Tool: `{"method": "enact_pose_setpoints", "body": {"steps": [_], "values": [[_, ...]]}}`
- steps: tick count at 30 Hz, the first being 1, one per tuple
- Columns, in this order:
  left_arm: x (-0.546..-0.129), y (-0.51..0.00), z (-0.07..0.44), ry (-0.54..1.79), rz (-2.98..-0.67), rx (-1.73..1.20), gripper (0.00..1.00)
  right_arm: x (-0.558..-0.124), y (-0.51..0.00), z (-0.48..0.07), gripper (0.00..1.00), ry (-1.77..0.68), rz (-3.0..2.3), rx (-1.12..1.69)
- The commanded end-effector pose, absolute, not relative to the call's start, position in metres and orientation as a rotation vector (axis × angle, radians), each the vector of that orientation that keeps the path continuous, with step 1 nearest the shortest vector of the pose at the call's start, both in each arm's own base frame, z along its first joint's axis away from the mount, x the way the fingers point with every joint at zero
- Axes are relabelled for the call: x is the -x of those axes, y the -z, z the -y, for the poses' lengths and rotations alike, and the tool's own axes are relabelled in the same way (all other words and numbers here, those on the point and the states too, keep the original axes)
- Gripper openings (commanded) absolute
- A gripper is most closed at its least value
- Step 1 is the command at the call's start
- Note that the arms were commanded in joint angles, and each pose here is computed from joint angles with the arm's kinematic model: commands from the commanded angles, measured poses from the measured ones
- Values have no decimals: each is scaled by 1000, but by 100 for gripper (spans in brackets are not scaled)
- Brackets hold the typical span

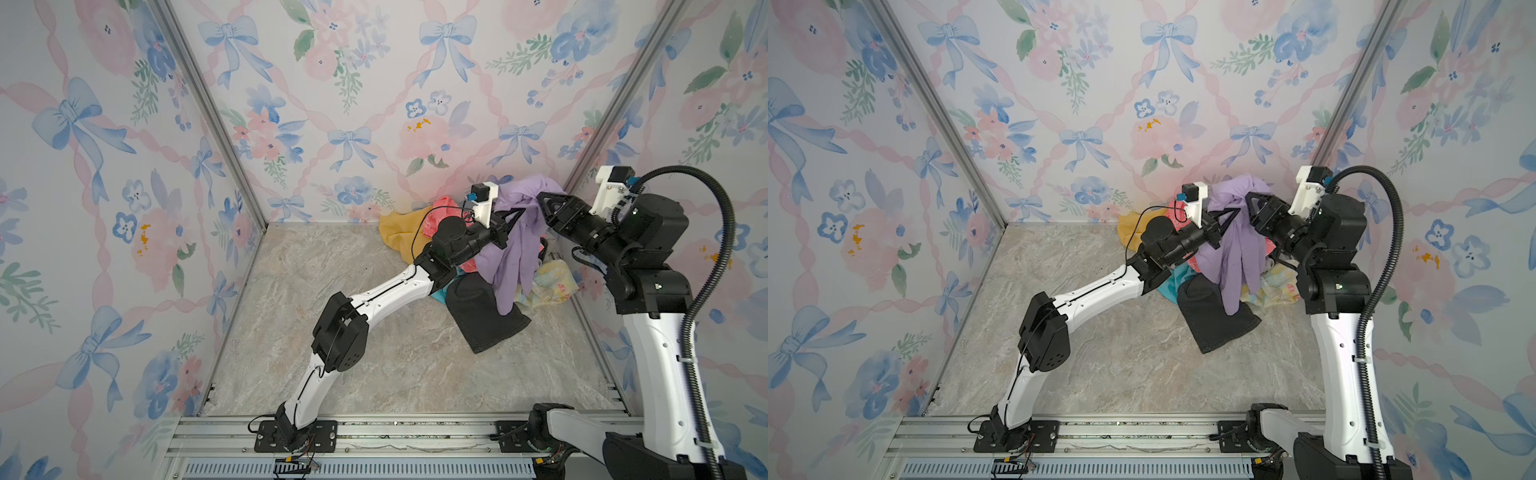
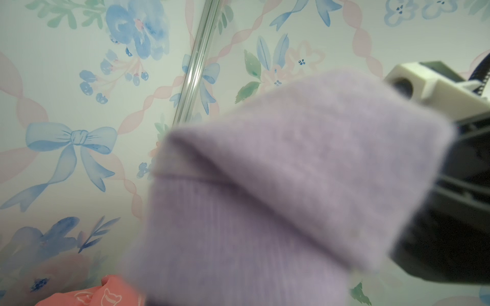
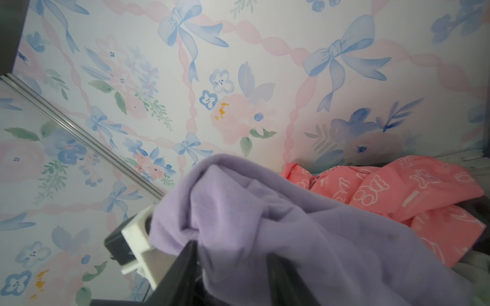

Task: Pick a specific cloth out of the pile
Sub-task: 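Grasp the hanging lavender cloth with the left gripper and release the right gripper, then carry the lavender cloth away with the left gripper while the right gripper lowers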

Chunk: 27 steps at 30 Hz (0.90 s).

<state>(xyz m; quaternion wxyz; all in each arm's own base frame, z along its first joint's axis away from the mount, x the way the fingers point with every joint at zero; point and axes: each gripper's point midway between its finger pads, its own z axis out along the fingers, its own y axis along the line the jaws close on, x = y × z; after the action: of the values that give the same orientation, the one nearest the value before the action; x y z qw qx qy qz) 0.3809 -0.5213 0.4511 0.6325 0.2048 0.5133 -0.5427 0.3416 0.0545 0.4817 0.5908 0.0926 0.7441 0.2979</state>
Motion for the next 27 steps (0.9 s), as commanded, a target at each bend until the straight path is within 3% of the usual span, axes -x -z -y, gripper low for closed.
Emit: {"method": "enact_pose_setpoints", "body": {"steps": [1,10,16,27], "values": [[-363,-523,494,1310,-996,-428,0,-334,-445,-37,60,-525,-1842,-217],[-362,-572,461,1209,-950,-415,0,-316,-377,-10,84,-286,-1964,-229],[-376,-603,413,1165,-947,-390,0,-319,-356,-24,90,-299,-1992,-147],[-365,-652,315,956,-957,-363,0,-333,-317,-63,95,-282,-2091,-17]]}}
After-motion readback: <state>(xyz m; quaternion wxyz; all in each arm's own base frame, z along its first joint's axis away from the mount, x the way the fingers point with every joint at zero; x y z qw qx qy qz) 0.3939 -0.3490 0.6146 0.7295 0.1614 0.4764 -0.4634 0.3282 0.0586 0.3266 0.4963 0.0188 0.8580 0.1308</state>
